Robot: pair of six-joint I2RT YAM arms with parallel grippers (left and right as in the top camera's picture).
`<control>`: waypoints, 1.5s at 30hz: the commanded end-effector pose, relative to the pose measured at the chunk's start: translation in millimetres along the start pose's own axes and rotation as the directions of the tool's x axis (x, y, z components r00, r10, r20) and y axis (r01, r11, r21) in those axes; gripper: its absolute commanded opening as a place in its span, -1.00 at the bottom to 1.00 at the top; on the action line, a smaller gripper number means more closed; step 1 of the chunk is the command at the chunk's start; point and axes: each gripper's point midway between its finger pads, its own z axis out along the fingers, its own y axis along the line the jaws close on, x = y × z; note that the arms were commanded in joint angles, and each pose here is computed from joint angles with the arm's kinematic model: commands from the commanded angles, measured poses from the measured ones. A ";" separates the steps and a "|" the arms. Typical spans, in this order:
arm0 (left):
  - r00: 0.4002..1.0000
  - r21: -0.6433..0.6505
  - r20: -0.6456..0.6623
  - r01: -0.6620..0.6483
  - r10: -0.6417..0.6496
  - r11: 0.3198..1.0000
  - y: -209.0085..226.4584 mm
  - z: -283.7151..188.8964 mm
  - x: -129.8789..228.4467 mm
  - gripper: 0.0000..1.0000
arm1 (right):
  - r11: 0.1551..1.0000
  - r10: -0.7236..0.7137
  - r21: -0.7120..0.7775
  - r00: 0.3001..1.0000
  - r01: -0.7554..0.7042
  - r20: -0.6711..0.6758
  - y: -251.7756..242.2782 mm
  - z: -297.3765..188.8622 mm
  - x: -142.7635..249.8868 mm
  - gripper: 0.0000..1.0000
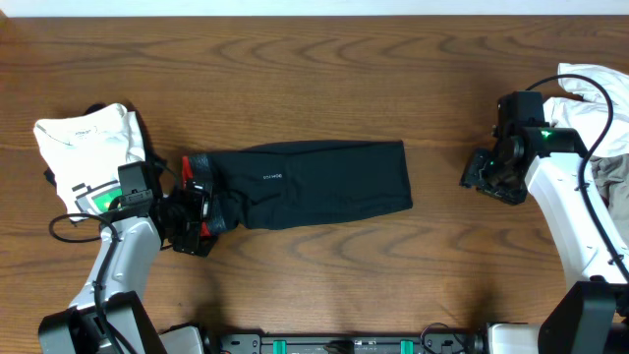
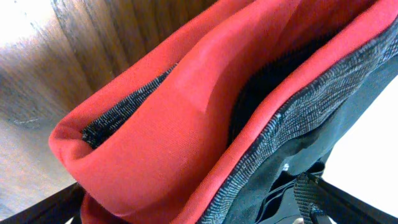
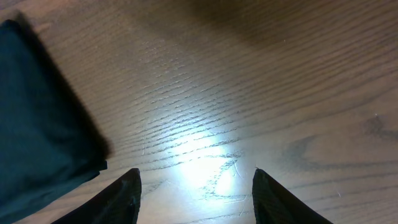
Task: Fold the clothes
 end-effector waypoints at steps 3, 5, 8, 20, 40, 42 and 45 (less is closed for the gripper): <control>0.996 -0.019 0.030 0.079 -0.079 0.997 9.5 3.6 -5.4 0.96 | 0.999 -0.032 0.000 0.999 0.032 -0.004 3.9 0.9 2.8 0.11; 0.994 -0.028 0.027 0.103 -0.102 0.994 15.0 7.1 -4.6 0.96 | 0.999 -0.032 -0.007 0.999 0.032 -0.007 5.1 0.9 3.3 0.11; 0.990 -0.046 0.022 0.142 -0.141 0.989 24.6 11.4 -2.6 0.96 | 0.999 -0.032 -0.014 0.999 0.032 -0.009 6.4 0.9 3.8 0.11; 0.961 -0.018 0.166 0.229 -0.223 0.973 29.8 14.7 -28.2 0.97 | 0.999 -0.032 -0.016 0.999 0.031 -0.010 6.5 0.9 3.9 0.11; 0.916 0.008 0.344 -0.224 0.208 0.974 -9.0 2.8 -63.6 -0.88 | 0.999 -0.032 -0.017 0.999 0.032 -0.018 6.6 0.8 5.7 0.11; 0.895 0.018 0.350 -0.301 0.276 0.953 -20.8 -2.9 -62.4 -0.88 | 0.999 -0.032 -0.016 0.999 0.031 -0.020 6.2 0.8 6.2 0.11; 0.852 0.056 0.361 -0.426 0.380 0.903 -45.4 -16.6 -56.0 -0.89 | 0.999 -0.032 -0.016 0.999 0.031 -0.020 6.2 0.8 6.3 0.11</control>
